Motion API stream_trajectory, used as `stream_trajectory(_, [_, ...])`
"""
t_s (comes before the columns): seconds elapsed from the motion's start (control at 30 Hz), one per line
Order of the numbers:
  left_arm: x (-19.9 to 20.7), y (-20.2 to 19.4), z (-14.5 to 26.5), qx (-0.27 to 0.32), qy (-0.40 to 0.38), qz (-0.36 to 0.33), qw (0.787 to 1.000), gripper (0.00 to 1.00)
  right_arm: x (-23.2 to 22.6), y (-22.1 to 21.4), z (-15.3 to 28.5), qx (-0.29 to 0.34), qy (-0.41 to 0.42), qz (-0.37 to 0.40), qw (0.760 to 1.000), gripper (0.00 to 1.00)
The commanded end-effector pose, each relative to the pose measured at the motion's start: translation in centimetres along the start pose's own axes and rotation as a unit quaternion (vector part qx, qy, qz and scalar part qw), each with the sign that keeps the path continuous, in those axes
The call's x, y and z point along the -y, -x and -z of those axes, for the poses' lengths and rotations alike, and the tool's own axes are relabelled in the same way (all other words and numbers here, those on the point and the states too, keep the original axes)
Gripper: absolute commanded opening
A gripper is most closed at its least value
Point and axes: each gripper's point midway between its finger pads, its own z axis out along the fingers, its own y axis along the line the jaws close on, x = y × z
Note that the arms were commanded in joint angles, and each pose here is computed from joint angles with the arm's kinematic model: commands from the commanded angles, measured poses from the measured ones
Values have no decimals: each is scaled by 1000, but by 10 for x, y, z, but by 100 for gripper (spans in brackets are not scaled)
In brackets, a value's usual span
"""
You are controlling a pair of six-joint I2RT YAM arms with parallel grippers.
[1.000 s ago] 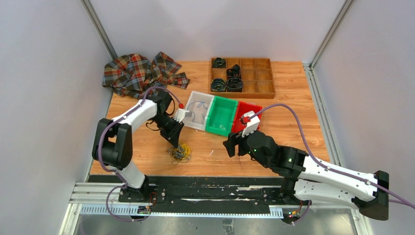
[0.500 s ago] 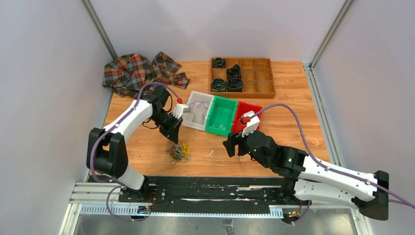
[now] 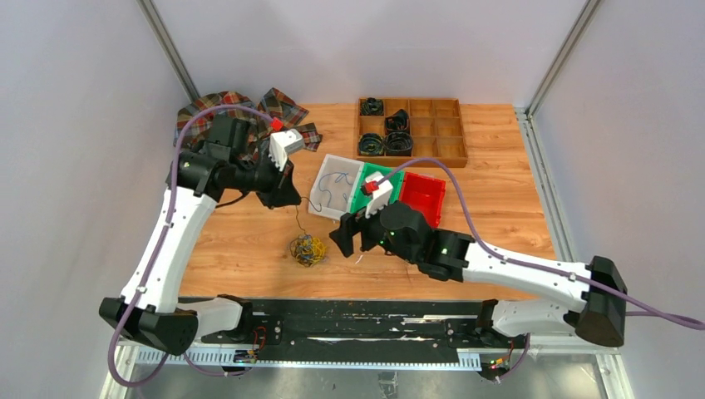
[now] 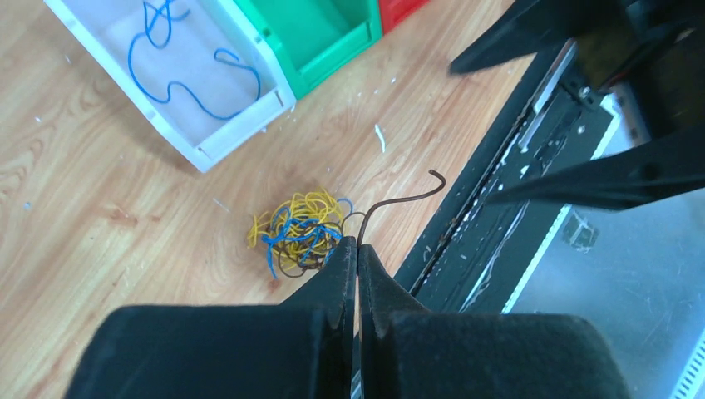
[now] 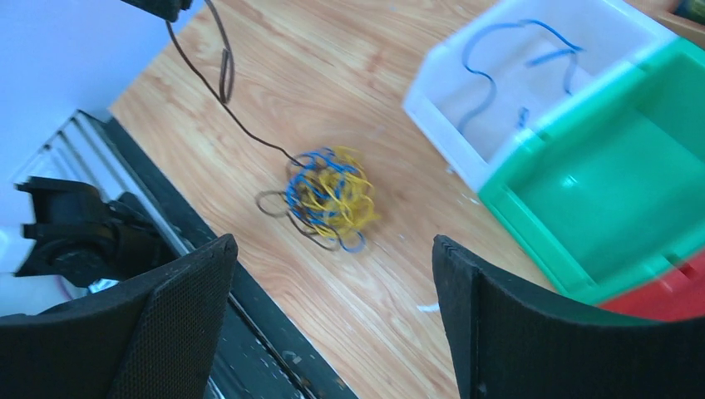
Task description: Untangle the cables
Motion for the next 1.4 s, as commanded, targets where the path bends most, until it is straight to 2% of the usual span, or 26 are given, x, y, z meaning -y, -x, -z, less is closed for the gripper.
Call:
stream_trajectory(0.0, [21,19,19,34,-14,13,999,1,-44,46,-16,64,90,-12,994,87])
stream_trajectory(0.37, [49,64,53,104,-27,-15,994,1,-78,61,-58,86,135,-15,987,87])
stream_trajectory(0.53, [66,87,74,143,-37,-50,988,1,-83,50,-77,72,136,-20,988,82])
stream_trajectory(1.0, [89,140,131,230,-1,-118,966,1,-56,-23,-109,9,89,-18,996,61])
stream_trajectory(1.23, [91,164,162,272,52,-159,948,0,-35,-64,-109,-25,62,-25,997,53])
stream_trajectory(1.37, [80,175,178,286,112,-181,934,0,-22,-84,-104,-40,44,-30,998,50])
